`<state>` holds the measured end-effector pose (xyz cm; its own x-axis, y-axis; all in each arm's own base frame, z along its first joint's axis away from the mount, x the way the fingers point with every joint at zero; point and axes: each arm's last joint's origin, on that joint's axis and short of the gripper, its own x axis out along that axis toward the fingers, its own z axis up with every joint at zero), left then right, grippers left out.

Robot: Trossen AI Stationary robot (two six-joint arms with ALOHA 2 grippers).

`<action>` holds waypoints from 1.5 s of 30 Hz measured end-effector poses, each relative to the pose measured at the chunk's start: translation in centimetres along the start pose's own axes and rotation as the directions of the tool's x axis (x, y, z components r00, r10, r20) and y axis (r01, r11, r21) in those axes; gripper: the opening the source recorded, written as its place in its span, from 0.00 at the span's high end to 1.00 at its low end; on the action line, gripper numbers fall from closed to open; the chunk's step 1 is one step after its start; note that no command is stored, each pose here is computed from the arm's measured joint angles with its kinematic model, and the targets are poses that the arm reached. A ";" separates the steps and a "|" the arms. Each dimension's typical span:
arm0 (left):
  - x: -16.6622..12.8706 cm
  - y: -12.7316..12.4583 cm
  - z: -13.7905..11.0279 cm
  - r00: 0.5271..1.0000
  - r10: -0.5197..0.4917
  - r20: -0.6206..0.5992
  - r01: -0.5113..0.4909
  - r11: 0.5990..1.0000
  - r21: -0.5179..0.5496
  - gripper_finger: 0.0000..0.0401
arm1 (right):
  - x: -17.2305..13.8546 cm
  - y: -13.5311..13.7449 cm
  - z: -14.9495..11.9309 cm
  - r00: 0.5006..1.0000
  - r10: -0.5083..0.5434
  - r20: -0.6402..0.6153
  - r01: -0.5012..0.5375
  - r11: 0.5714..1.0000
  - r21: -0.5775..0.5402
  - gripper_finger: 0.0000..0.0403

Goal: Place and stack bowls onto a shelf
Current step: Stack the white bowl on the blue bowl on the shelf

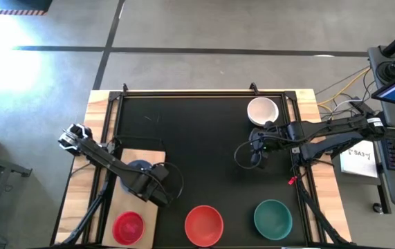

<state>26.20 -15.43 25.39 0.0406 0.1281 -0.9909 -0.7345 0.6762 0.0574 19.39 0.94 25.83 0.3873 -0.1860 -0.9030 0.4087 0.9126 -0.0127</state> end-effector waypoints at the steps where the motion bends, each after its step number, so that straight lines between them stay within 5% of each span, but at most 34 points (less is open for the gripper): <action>1: -0.5 0.0 0.1 1.000 -0.001 0.007 0.001 1.000 0.001 0.66 | 0.0 -0.1 0.0 1.000 -0.003 -0.003 0.003 1.000 0.004 0.45; 9: -4.6 -0.9 1.3 0.968 -0.098 0.231 0.092 0.995 0.035 0.61 | 0.5 -3.0 0.2 0.992 -0.093 -0.087 0.102 0.989 0.107 0.45; 15: -6.8 -1.8 2.4 0.865 -0.158 0.476 0.104 0.985 0.137 0.61 | 0.8 -6.1 0.8 0.981 -0.152 -0.118 0.176 0.957 0.231 0.45; 22: -8.2 -2.3 3.1 0.766 -0.168 0.620 -0.005 0.964 0.267 0.61 | 2.6 -8.7 0.2 0.965 -0.179 -0.191 0.236 0.910 0.340 0.45; 31: -8.6 -2.2 3.4 0.724 -0.141 0.675 -0.105 0.945 0.310 0.61 | 5.9 -10.9 1.3 0.942 -0.269 -0.201 0.324 0.887 0.329 0.45; 39: -8.6 -2.1 3.5 0.709 -0.123 0.694 -0.134 0.944 0.303 0.61 | 9.2 -11.6 1.9 0.931 -0.238 -0.277 0.309 0.917 0.253 0.45; 45: -8.7 -2.0 3.5 0.684 -0.106 0.721 -0.146 0.950 0.278 0.61 | 10.7 -11.6 1.7 0.914 -0.232 -0.333 0.293 0.945 0.145 0.57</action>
<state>29.72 -15.34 34.31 0.5941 0.5395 -0.5967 -0.5153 0.8248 0.2327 20.23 -12.25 17.08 -0.0159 -0.2601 -0.9654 0.6197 0.7552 -0.2137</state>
